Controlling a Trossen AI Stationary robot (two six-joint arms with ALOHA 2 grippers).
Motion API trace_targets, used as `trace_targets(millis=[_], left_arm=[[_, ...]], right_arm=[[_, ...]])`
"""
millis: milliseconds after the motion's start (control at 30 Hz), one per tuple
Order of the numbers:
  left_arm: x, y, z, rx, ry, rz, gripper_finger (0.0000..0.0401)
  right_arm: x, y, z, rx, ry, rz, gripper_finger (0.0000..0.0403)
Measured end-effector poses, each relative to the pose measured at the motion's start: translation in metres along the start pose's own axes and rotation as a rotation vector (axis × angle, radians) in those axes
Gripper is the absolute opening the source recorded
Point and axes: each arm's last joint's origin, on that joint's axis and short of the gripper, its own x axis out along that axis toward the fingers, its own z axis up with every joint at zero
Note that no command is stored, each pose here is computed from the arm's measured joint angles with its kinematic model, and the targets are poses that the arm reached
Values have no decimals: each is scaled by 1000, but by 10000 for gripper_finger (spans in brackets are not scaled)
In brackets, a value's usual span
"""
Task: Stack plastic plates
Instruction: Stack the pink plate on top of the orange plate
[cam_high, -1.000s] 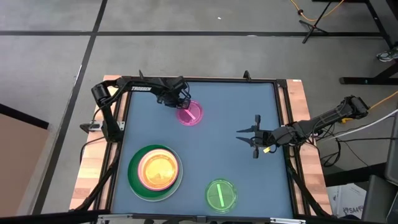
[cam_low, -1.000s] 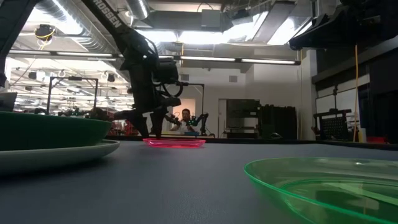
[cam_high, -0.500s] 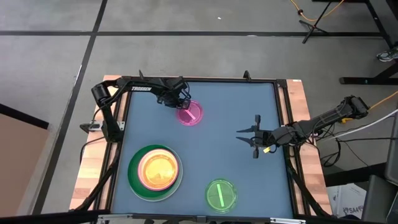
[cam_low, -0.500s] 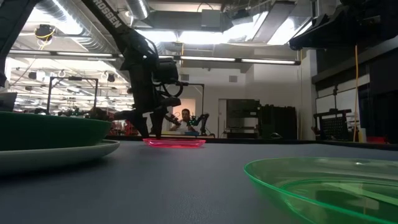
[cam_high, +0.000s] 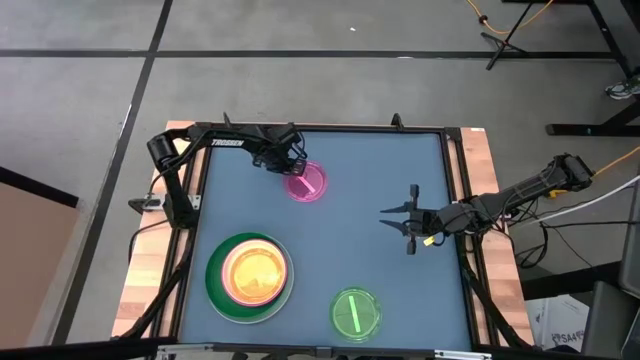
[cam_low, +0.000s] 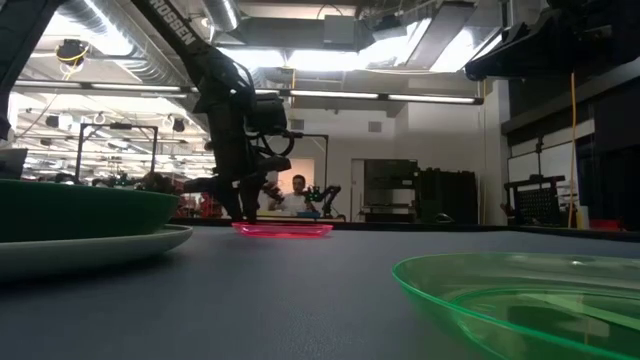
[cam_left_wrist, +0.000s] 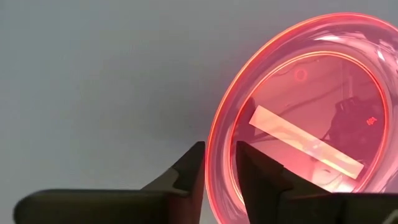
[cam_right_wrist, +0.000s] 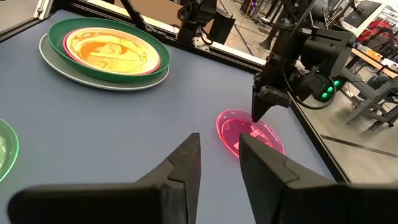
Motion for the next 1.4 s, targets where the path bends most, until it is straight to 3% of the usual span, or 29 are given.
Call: trace_targets(millis=[367,667,1000,1400], left_arm=[[0,0,0,0,-5,4,54],[0,-3,3,4,-39,-25,4],[0,-4,5,38,-54,-38,1],[-1,-12,3,93,39,-218,0]], right_arm=[[0,0,0,0,0,0,104],[0,0,0,0,0,0,104],[0,0,-1,-6,10,3,104],[0,0,-2,-9,15,4,104]])
